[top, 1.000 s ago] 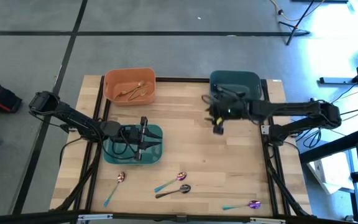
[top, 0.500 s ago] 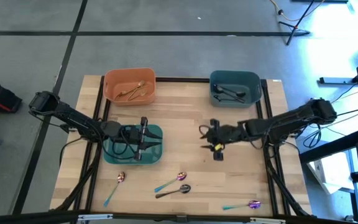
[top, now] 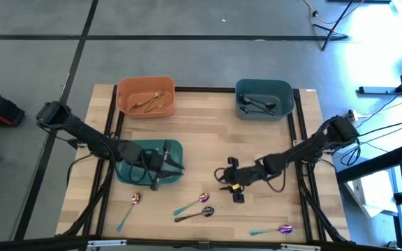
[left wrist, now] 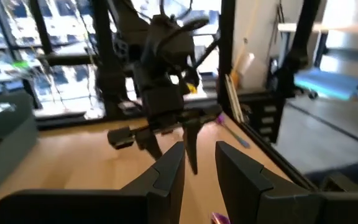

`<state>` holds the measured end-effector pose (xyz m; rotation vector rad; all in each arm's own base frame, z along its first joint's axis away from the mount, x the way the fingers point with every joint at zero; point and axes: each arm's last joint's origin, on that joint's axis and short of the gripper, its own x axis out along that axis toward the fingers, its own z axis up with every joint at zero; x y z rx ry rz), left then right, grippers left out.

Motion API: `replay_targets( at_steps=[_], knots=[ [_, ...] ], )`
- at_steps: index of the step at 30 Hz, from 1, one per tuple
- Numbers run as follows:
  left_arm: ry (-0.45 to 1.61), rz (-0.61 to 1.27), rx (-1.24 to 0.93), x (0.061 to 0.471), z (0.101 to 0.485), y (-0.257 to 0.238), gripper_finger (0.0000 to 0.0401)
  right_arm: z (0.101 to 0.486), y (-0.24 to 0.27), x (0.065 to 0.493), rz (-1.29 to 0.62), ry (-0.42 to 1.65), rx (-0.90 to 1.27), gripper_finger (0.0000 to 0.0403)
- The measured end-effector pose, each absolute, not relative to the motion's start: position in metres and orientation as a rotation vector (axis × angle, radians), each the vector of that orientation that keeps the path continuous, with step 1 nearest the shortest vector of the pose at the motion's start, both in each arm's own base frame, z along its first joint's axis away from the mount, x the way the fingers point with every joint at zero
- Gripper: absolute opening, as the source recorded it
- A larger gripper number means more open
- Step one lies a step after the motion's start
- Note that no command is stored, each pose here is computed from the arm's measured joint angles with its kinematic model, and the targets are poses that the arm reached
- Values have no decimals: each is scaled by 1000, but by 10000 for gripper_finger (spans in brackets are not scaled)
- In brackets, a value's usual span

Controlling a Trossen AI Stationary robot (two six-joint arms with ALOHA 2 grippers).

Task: Sort silverware by color (type)
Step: Put the black spoon into the top blue bin

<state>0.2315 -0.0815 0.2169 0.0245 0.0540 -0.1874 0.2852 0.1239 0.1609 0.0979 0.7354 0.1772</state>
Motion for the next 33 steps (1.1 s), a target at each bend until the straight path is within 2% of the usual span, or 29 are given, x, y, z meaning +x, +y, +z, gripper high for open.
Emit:
replay_targets(
  at_steps=[6,16,23,33],
  knots=[
    [121,-234,69,243,213,-99,85,144,145,288,186,724,221,174],
    [127,-297,79,240,212,-116,85,118,164,286,66,768,455,174],
    [131,-295,53,240,212,-116,85,107,176,295,141,685,571,174],
    [130,-294,52,240,212,-116,85,99,183,302,145,668,690,174]
  ],
)
